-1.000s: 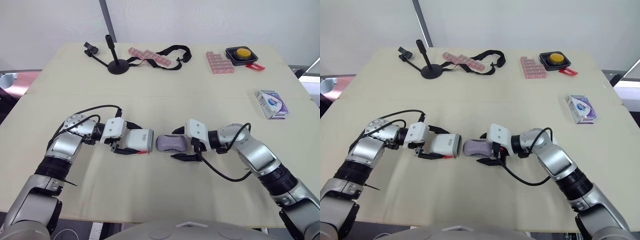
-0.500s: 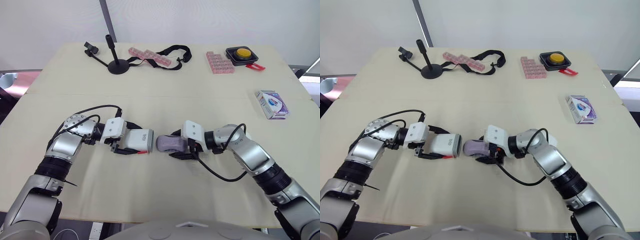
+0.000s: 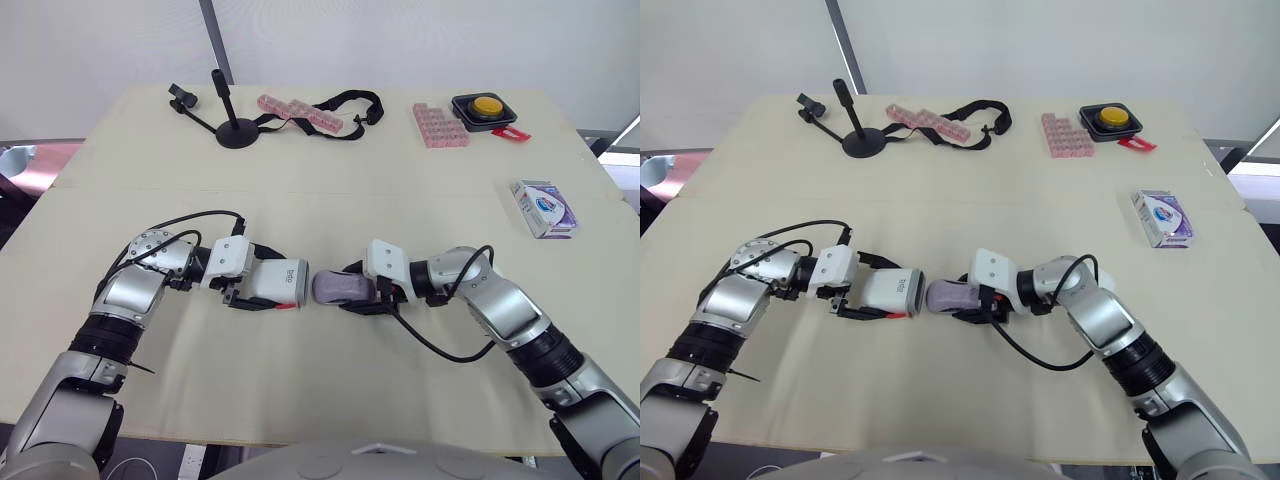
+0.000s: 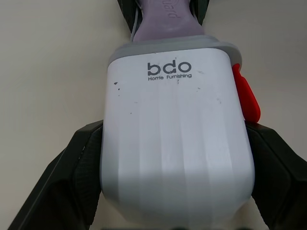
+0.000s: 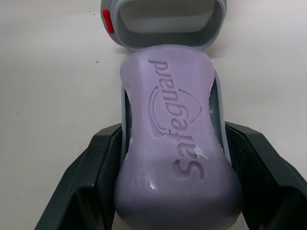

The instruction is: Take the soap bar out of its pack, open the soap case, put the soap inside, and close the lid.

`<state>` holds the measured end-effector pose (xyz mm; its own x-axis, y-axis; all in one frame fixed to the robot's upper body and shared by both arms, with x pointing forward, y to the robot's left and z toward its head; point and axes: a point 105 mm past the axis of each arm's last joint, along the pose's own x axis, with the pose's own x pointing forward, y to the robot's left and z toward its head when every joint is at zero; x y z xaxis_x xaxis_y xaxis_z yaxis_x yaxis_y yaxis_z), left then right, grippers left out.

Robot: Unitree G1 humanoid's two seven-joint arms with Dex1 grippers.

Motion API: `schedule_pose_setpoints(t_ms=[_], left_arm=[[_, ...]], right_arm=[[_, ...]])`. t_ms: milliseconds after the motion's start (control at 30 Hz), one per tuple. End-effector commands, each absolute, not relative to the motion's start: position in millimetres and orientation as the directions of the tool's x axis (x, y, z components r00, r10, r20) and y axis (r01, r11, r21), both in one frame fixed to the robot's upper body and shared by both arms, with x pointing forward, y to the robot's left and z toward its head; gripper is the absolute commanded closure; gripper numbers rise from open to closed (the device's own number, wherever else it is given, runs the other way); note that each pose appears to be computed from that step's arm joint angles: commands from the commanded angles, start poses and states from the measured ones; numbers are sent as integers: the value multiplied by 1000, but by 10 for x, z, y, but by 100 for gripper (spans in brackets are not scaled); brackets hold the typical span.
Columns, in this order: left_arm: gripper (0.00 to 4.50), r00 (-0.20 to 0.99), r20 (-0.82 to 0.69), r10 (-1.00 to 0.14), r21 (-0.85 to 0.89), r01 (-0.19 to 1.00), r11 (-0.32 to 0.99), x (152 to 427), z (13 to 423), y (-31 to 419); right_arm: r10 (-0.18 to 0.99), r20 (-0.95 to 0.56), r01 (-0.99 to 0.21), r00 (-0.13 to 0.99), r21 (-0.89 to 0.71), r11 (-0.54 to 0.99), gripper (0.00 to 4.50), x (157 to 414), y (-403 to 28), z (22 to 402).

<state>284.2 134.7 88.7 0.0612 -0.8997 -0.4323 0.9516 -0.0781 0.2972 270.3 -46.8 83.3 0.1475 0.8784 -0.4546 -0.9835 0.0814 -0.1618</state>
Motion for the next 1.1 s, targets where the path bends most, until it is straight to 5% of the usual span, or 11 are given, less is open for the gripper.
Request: schedule_pose_setpoints(t_ms=[33,467,1100], left_arm=[[102,71,-403,-912,328,942,-71,2858,997,1301],[102,65,-330,-942,329,943,-50,2931,1124,726],[102,37,-314,-949,341,937,-77,2876,1189,434]], right_arm=[[883,-434,-972,180,-218,91,191,2725,-623,1035],[835,-498,-959,235,-257,117,191,2636,-1115,1246],[830,-526,-971,187,-225,76,191,2612,-1025,1310]])
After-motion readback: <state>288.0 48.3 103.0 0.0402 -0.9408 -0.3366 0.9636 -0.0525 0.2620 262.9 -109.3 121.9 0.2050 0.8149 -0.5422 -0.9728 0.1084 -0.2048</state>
